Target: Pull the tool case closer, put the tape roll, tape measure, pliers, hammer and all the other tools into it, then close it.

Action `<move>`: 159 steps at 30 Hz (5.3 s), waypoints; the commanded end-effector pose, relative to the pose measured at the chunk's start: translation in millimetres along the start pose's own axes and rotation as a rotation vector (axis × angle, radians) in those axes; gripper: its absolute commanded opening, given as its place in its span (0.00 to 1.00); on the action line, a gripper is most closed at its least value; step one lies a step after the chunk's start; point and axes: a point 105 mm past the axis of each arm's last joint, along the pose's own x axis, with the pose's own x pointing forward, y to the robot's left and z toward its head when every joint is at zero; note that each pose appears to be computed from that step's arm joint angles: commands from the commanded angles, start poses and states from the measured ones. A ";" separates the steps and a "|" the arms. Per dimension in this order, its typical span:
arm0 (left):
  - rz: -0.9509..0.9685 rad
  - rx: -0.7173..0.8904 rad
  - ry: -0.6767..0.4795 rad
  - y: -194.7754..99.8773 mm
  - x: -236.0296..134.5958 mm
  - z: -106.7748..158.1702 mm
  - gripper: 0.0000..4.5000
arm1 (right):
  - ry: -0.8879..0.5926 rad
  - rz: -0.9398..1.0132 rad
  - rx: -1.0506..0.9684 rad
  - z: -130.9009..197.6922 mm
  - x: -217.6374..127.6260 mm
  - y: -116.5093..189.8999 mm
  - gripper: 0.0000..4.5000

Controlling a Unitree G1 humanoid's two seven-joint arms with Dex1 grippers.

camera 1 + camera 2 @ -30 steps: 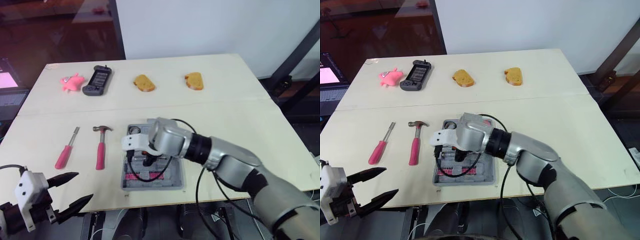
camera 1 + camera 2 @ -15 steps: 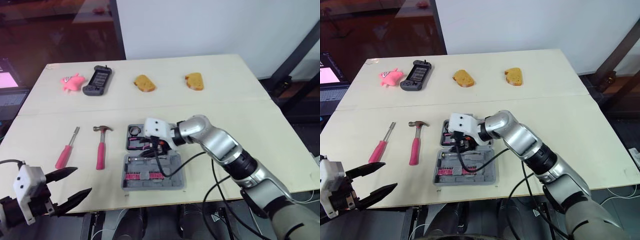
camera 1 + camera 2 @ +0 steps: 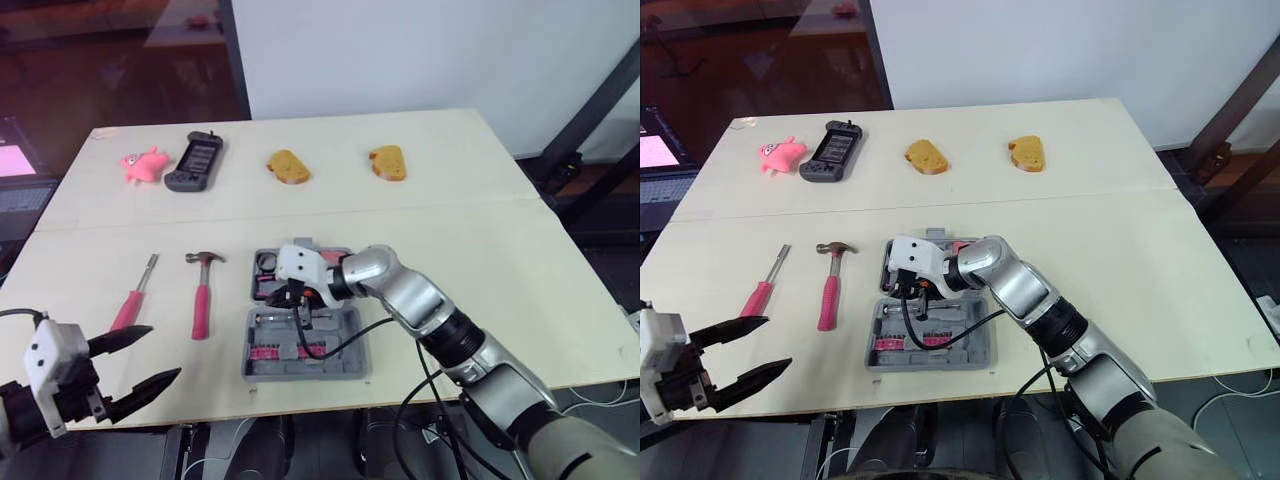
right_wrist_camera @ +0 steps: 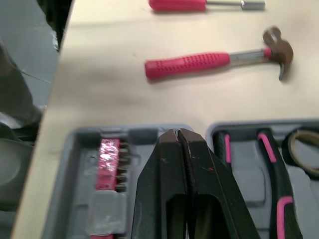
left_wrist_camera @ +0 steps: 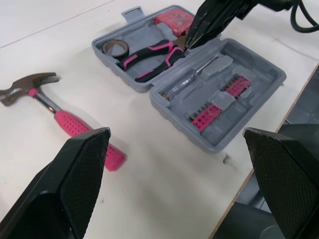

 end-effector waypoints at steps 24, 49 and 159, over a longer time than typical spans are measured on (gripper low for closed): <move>0.004 0.047 0.011 6.4 -3.3 9.3 1.00 | 0.237 -0.036 -0.008 -74.0 13.0 0.0 0.01; -0.027 0.106 -0.042 50.1 8.5 32.5 1.00 | -0.195 -0.112 -0.099 10.6 -167.7 -3.6 0.01; 0.683 -0.327 0.073 114.4 188.7 -18.2 0.34 | -0.124 -0.192 -0.032 79.4 -164.7 -20.3 1.00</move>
